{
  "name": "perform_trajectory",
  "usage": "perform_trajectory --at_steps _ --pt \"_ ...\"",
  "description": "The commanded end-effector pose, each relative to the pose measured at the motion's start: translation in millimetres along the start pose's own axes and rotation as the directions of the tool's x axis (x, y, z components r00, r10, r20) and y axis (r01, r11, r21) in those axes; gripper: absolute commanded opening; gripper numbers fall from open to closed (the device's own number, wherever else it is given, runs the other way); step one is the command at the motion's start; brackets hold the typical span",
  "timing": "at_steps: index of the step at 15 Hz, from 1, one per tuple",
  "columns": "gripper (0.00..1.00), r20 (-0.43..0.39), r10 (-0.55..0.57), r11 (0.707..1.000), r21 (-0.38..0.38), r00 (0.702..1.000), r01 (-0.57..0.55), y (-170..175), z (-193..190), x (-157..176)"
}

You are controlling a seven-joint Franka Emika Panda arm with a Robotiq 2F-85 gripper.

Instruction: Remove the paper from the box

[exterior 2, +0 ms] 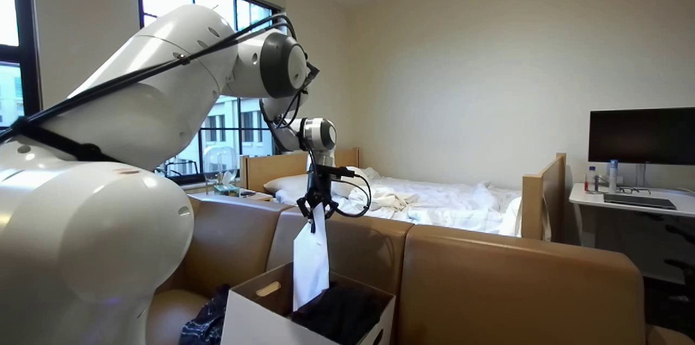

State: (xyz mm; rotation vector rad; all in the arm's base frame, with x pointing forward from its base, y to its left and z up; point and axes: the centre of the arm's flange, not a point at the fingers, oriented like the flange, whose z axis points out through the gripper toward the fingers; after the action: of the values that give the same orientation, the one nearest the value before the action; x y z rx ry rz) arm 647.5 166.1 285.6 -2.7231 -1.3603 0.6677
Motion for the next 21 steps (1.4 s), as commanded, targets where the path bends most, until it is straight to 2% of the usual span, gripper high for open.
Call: perform_trajectory --at_steps 1,9,17,21 --pt "0.03 0.009 0.048 0.998 -0.029 0.999 -0.047 -26 -19 -47" --pt "0.04 -0.035 0.162 0.987 0.0 0.986 -0.163 -15 -82 -109" --pt "0.05 -0.134 0.317 0.944 0.136 0.939 -0.299 38 -115 -220" --pt "0.04 -0.105 0.397 0.909 0.182 0.912 -0.375 78 -120 -291"
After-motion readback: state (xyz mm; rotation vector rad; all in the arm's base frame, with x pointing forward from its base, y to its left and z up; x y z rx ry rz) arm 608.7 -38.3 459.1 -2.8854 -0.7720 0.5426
